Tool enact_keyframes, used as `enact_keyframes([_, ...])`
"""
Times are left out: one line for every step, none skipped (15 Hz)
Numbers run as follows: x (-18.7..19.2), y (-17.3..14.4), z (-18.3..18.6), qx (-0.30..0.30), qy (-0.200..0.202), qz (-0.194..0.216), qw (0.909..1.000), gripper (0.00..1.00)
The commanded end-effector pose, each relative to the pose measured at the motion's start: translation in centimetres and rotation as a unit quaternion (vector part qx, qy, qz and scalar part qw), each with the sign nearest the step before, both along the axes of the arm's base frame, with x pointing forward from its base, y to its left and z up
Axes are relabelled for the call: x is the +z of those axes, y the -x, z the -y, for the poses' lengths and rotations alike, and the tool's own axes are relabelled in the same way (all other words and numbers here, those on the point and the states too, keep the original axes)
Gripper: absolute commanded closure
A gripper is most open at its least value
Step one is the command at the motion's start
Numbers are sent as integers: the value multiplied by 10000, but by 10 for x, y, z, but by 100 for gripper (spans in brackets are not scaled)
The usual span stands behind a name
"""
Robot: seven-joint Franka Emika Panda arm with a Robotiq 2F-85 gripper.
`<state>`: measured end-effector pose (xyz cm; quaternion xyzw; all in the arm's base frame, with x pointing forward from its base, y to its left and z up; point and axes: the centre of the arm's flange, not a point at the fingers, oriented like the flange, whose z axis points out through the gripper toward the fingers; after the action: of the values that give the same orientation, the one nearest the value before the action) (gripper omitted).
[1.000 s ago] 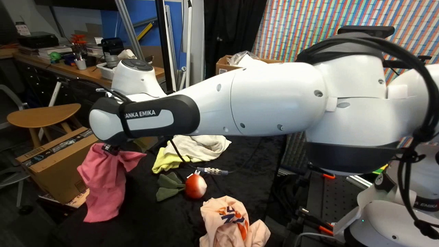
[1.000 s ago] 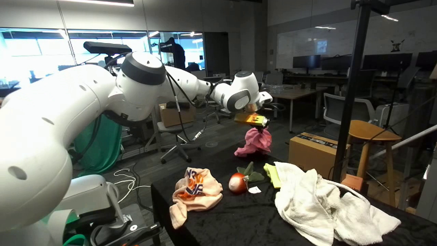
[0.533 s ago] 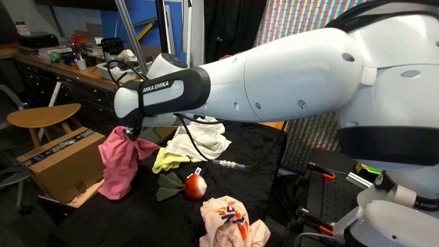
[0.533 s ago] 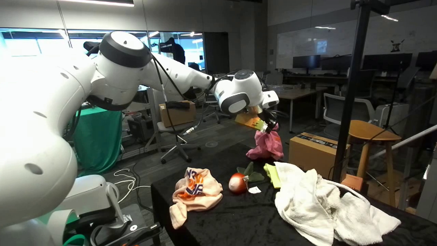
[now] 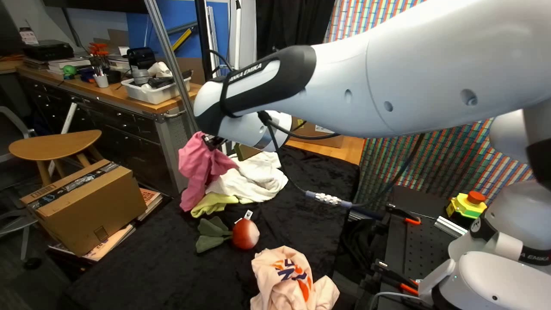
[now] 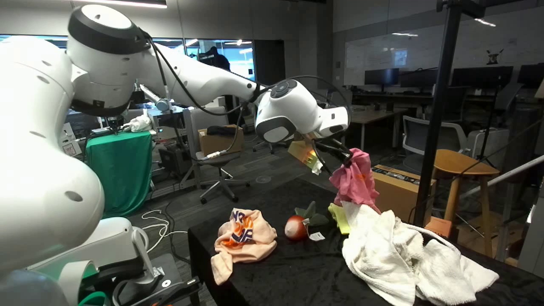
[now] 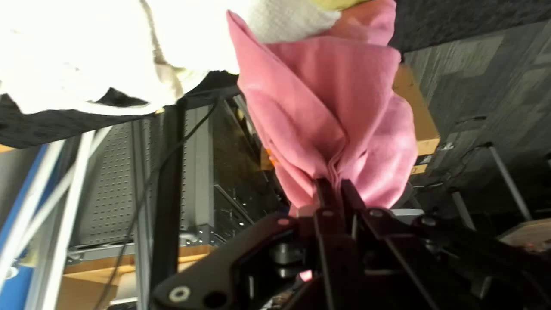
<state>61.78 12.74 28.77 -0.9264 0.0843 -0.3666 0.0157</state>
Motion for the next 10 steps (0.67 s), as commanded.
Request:
enact_keyframes([42,72,41,-517,-29,257,9983,96])
enact_keyframes([45,81,49,-657,-1,277,9975,96])
enact_keyframes([48,88,57,-788,11,277,9965,96])
enact_keyframes([48,92,64,-920,35,245,9955,96])
enact_keyframes([45,94,69,-1094,76,216,9937,96])
enact_keyframes([40,92,74,-1213,103,119,9925,96])
enact_keyframes([32,87,77,-1260,126,19,9920,96])
enact_keyframes([22,81,79,-1321,178,-82,9910,96])
enact_keyframes([12,70,79,-1335,257,-186,9905,96])
enact_keyframes([3,62,78,-1319,273,-303,9904,96])
